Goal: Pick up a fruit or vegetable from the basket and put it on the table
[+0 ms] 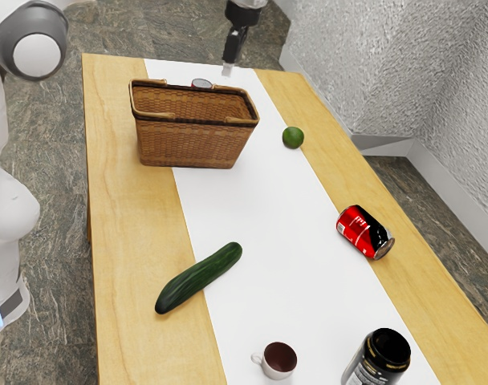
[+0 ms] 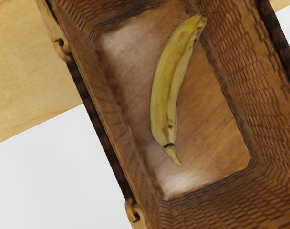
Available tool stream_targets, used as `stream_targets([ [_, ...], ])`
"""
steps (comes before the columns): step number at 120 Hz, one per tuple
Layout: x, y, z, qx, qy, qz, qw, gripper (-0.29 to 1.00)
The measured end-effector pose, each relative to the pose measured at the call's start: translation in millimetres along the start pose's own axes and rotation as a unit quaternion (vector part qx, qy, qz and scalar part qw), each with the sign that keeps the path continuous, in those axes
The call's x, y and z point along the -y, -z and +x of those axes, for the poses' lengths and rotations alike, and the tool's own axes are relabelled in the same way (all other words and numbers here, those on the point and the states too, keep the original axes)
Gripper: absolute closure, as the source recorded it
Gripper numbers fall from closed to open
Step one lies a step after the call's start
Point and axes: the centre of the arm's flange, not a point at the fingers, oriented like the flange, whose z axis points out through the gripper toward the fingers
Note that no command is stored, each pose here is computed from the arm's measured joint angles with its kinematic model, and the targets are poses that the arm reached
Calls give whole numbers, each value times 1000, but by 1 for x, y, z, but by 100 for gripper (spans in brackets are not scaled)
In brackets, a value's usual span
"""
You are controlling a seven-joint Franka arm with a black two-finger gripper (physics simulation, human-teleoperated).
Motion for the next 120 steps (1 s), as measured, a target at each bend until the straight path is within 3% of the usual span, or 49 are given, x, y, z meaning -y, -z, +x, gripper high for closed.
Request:
stream_targets([
  [20, -96, -3, 141, -2, 175, 3, 985, 0],
  [34, -114, 10, 225, -4, 266, -3, 964, 0],
  [40, -101, 14, 199, -6, 243, -3, 970, 0],
  [46, -59, 18, 115, -7, 156, -4, 988, 0],
  [53, 44, 20, -12, -8, -1, -3, 1000, 0],
  [58, 132, 20, -75, -8, -111, -2, 994, 0],
  [62, 190, 19, -99, -11, -175, -4, 985, 0],
  [67, 214, 9, -91, -20, -194, -9, 981, 0],
  [79, 151, -10, -27, -26, -111, -24, 993, 0],
  [120, 73, 0, 37, 7, -78, -56, 995, 0],
])
